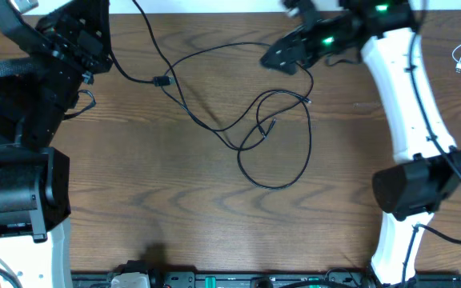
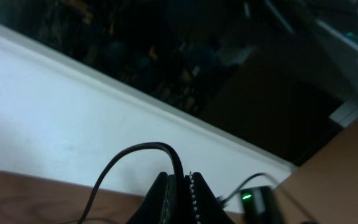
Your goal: Untangle cables
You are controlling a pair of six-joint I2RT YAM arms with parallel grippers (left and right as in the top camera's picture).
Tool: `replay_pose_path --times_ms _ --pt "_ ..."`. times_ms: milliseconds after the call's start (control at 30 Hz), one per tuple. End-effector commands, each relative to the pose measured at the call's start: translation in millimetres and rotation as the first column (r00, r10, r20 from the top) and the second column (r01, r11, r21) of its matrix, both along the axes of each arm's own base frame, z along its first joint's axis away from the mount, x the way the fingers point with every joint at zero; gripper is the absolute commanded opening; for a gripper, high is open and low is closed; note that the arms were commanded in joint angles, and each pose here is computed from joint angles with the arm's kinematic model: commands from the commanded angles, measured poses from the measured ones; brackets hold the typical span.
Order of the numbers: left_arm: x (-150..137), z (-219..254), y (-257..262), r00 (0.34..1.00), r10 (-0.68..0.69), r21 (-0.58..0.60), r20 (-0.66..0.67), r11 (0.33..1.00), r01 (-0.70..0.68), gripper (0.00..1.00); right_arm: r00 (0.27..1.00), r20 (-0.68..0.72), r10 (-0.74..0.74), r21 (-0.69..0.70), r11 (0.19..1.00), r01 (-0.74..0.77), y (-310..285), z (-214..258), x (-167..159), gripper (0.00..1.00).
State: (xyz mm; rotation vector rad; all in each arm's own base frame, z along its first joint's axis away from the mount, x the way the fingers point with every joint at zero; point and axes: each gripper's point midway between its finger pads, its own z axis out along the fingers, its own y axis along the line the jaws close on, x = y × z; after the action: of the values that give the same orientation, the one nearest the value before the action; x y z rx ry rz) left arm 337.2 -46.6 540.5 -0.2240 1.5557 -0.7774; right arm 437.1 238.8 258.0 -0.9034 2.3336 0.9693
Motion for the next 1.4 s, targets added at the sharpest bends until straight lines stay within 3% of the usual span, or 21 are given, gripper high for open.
replay_pose_path --times_ms 0,233,400,733,833,967,1067,1367 --pt "-5 13 -4 0.999 -0.024 -0.054 0.025 0.998 0.025 0.07 0.996 -0.019 0.082 0.011 0.997 -0.082 27 -16 -9 0.8" --pt "-5 13 -3 1.0 -0.026 -0.087 0.015 0.996 0.027 0.07 0.958 0.066 0.28 0.187 0.939 -0.288 95 -3 -30 0.81" --pt "-5 13 -4 1.0 -0.028 -0.101 0.01 0.994 0.029 0.07 0.929 0.137 0.344 0.236 0.9 -0.368 137 -3 -37 0.81" --pt "-6 9 -8 0.998 -0.059 -0.118 -0.015 0.991 0.057 0.07 0.952 0.057 0.3 0.32 0.898 -0.302 213 -40 -29 0.75" --pt "-6 5 -8 0.998 -0.059 -0.12 -0.034 0.991 0.055 0.08 0.972 0.029 0.232 0.287 0.93 -0.23 216 -58 -15 0.63" --pt "-5 -12 -8 0.994 -0.055 -0.099 -0.096 0.994 0.045 0.08 0.981 0.043 0.191 0.27 0.943 -0.195 209 -54 -5 0.23" --pt "-2 -33 -5 0.985 -0.034 -0.07 -0.169 0.997 0.023 0.08 0.989 0.071 0.127 0.249 0.958 -0.141 191 -39 9 0.04" --pt "33 -139 -5 0.839 -0.059 -0.096 -0.54 0.995 0.009 0.07 0.982 0.154 -0.105 0.123 0.989 0.087 84 33 32 0.01"
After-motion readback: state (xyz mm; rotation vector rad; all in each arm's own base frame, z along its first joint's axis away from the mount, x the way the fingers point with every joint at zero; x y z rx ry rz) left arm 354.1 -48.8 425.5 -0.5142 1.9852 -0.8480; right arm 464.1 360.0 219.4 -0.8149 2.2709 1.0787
